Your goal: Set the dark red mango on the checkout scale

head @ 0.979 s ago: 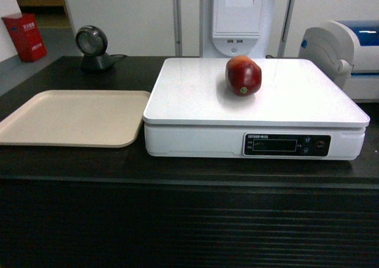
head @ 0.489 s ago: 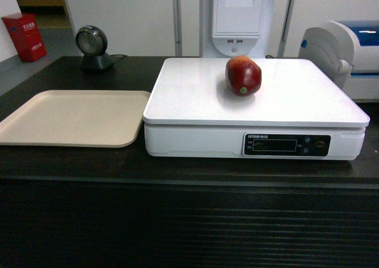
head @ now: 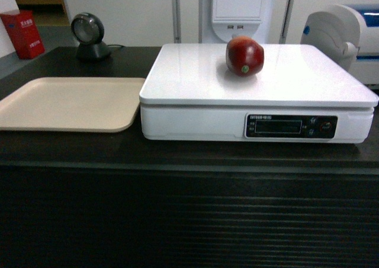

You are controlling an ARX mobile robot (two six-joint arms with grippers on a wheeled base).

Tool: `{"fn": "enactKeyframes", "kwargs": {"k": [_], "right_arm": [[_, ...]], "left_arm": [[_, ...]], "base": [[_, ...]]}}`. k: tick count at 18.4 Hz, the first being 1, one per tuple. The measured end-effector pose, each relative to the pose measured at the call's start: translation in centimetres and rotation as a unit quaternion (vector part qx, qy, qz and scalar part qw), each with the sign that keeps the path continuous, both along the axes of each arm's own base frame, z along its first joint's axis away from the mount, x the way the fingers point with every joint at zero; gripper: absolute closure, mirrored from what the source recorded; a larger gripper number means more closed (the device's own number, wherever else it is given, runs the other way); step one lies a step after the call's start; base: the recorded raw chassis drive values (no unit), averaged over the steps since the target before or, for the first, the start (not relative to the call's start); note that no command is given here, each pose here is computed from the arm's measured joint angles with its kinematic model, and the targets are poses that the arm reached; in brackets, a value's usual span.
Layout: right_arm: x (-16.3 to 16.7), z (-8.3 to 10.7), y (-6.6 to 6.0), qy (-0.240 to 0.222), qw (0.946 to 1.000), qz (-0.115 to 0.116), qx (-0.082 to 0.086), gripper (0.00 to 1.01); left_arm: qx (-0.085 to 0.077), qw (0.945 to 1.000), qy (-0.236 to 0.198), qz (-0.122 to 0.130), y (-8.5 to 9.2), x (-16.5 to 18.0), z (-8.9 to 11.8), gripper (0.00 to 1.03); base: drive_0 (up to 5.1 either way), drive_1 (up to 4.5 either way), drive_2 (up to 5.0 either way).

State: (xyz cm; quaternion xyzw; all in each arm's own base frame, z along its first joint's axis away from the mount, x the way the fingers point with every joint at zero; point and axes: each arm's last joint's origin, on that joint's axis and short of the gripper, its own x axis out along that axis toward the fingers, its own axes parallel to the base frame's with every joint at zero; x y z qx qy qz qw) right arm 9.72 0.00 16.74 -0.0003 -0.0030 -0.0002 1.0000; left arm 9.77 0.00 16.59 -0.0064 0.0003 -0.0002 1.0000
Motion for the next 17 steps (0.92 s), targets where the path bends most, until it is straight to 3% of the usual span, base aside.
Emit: {"fn": "enactKeyframes", "kwargs": {"k": [17], "right_arm": [[0.0, -0.01, 0.0, 0.001, 1.0, 0.0, 0.0, 0.03]], "left_arm": [[0.001, 1.0, 0.001, 0.0, 0.0, 0.0, -0.02, 0.05]], "base": [[0.0, 0.0, 0.0]]}}
